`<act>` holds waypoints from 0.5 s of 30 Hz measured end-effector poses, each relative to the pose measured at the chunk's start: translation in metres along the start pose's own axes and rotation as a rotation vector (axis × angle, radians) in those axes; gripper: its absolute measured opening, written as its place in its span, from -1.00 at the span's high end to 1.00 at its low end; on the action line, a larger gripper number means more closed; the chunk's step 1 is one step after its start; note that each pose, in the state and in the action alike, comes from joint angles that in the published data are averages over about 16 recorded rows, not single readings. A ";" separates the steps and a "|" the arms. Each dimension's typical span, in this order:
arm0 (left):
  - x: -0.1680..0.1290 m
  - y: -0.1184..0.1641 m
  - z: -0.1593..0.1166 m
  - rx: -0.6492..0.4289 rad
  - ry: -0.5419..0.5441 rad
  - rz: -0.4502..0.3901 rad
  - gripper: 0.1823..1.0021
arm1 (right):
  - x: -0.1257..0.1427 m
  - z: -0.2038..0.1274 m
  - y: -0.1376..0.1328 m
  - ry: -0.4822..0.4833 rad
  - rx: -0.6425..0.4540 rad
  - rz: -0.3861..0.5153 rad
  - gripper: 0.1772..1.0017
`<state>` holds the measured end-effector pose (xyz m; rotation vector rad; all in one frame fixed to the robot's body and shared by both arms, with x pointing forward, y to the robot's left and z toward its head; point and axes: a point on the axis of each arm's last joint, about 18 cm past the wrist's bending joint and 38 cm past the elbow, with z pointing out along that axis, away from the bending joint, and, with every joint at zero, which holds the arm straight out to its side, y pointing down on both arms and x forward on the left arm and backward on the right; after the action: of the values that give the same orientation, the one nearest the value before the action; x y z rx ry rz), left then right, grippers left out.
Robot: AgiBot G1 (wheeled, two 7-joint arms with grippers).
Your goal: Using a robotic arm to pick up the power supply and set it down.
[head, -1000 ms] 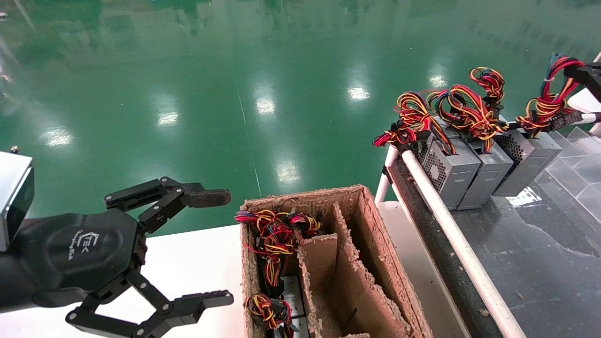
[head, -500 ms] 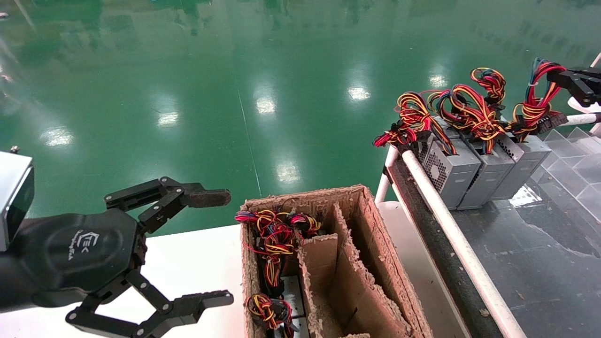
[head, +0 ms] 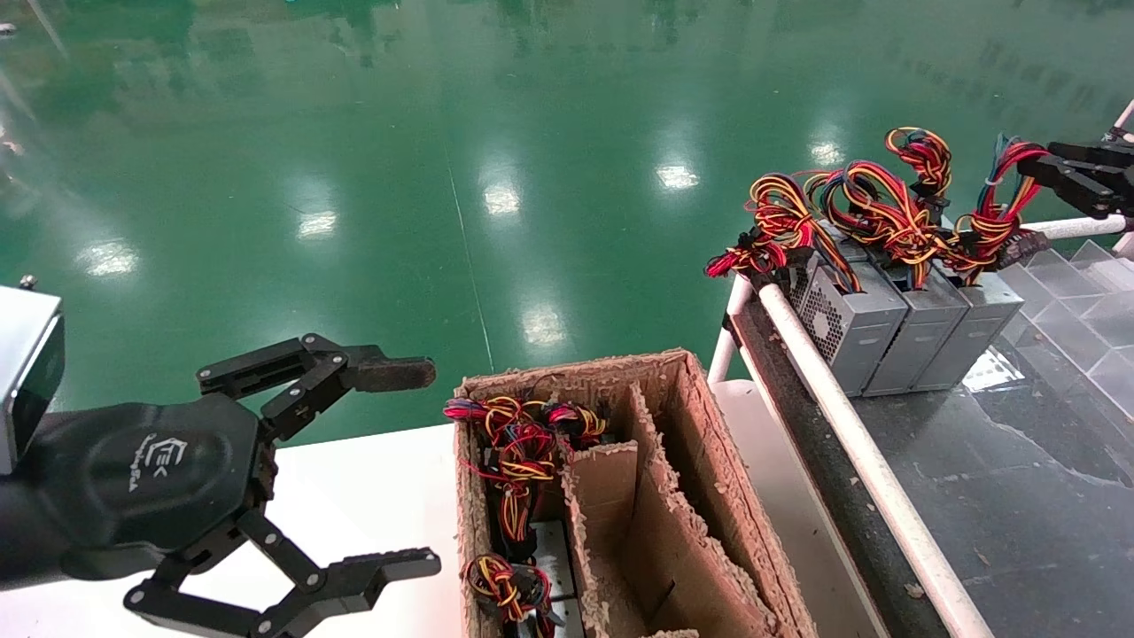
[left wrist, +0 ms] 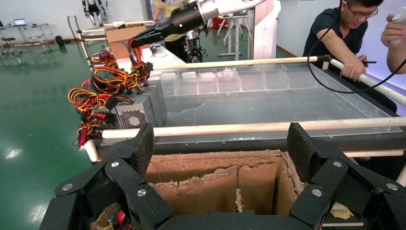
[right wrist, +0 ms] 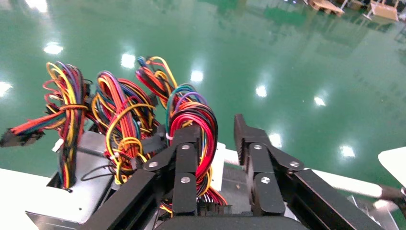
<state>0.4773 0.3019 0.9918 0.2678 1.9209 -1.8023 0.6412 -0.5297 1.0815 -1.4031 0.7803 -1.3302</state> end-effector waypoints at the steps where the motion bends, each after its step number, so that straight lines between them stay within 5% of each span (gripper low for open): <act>1: 0.000 0.000 0.000 0.000 0.000 0.000 -1.00 | 0.000 0.000 0.001 0.001 -0.005 0.002 0.68; 15: 0.000 0.000 0.000 0.000 0.000 0.000 -1.00 | 0.002 -0.014 -0.004 -0.035 0.009 0.055 0.05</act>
<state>0.4773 0.3019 0.9918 0.2676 1.9207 -1.8023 0.6273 -0.5338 1.0838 -1.3847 0.7842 -1.2622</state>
